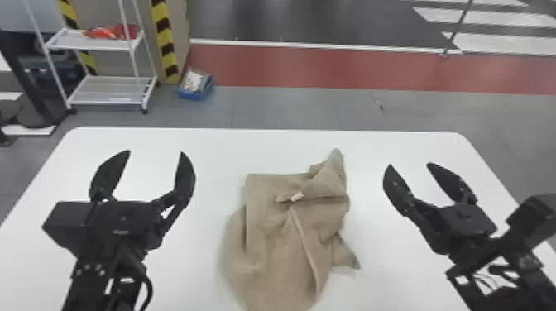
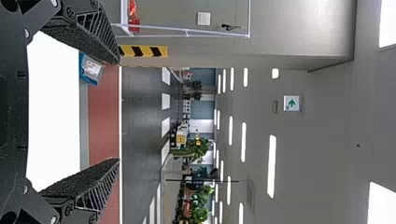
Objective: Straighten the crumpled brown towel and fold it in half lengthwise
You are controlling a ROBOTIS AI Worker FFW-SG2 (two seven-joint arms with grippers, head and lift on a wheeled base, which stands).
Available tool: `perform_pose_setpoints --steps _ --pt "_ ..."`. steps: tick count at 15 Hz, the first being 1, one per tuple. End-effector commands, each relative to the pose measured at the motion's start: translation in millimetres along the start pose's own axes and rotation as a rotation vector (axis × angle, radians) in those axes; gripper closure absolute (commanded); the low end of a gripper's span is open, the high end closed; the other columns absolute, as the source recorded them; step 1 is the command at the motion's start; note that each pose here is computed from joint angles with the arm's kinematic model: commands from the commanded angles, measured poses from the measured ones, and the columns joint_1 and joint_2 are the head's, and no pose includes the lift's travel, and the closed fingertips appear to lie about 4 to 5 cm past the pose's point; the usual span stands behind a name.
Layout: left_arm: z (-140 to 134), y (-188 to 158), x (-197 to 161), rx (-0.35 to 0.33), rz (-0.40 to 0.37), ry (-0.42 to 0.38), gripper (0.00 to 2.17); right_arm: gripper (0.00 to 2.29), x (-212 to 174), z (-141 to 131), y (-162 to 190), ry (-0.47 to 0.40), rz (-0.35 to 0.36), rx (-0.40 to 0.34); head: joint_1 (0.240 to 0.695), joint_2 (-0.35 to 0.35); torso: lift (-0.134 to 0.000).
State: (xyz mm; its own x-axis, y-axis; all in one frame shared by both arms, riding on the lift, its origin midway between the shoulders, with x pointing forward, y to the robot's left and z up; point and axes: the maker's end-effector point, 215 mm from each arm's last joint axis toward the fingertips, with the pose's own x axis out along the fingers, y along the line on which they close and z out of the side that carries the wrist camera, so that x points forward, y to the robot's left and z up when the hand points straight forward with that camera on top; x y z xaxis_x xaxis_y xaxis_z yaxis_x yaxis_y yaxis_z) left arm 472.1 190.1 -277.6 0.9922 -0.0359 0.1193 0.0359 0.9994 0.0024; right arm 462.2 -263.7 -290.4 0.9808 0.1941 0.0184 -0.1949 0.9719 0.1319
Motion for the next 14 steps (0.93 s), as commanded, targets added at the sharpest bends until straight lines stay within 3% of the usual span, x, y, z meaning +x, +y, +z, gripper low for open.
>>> perform_pose_setpoints --steps 1,14 --pt "0.1 -2.2 -1.8 0.000 -0.003 0.001 0.16 0.16 -0.2 -0.5 -0.5 0.002 -0.001 0.010 0.695 -0.086 -0.124" --pt "-1.0 -8.4 -2.7 -0.004 -0.014 0.002 0.16 0.19 0.9 2.3 0.4 -0.006 0.002 0.005 0.695 -0.099 -0.124"
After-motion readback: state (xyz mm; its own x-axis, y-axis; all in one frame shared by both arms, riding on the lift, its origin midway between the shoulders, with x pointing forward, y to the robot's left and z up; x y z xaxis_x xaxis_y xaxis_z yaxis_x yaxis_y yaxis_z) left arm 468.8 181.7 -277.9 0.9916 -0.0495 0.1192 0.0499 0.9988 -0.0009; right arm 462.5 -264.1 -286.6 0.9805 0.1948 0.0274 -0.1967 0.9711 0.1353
